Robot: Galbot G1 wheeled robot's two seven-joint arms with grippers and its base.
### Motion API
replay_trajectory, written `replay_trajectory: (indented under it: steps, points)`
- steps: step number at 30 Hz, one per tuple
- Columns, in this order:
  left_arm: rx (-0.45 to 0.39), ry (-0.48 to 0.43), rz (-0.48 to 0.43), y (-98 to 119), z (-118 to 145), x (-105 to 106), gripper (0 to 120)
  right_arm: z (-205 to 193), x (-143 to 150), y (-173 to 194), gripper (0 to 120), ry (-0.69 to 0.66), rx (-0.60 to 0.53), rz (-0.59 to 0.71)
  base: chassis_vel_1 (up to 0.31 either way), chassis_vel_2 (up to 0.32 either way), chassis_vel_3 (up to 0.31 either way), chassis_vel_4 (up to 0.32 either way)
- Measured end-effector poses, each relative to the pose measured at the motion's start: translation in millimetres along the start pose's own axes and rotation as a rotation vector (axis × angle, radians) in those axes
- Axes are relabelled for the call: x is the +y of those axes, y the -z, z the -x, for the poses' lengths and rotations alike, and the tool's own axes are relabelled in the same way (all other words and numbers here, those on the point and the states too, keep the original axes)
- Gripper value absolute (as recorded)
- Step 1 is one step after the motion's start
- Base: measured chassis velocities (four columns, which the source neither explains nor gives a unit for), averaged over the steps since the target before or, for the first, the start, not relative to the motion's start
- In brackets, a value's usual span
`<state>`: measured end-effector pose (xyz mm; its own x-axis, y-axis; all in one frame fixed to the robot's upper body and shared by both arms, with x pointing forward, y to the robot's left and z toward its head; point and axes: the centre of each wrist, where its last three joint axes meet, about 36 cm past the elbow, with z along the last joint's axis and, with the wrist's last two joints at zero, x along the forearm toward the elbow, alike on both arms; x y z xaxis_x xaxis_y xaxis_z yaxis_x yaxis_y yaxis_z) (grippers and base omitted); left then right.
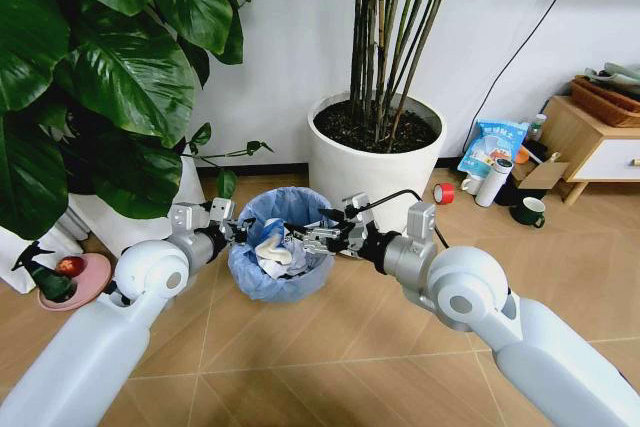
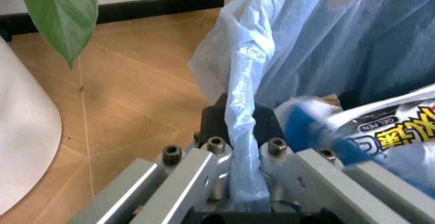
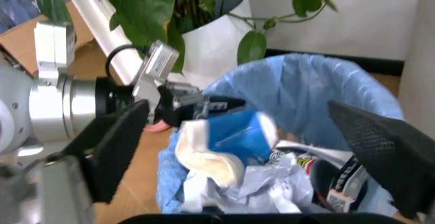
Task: Pick up the trash bin and place the garbage on the floor into it.
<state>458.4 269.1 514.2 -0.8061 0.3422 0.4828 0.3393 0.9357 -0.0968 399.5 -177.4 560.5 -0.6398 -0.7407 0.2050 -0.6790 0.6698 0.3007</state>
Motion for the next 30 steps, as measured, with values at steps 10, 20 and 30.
replay_trajectory:
  steps: [10, 20, 30]
  points:
    - [-0.001, 0.036, -0.012, -6.8, -13.1, 9.9, 0, -13.0, -9.7, -6.4, 100, -0.159, -0.074, -0.109, 0.0, 0.0, 0.0, 0.0]
    - [0.01, 0.072, -0.012, -17.5, -27.3, 20.5, 0, -48.1, -13.4, -44.8, 100, -0.39, -0.065, -0.25, 0.0, 0.0, 0.0, 0.0]
    - [0.013, 0.078, -0.018, -23.0, -32.9, 21.0, 0, -78.6, -8.7, -81.6, 100, -0.489, -0.032, -0.245, 0.0, 0.0, 0.0, 0.0]
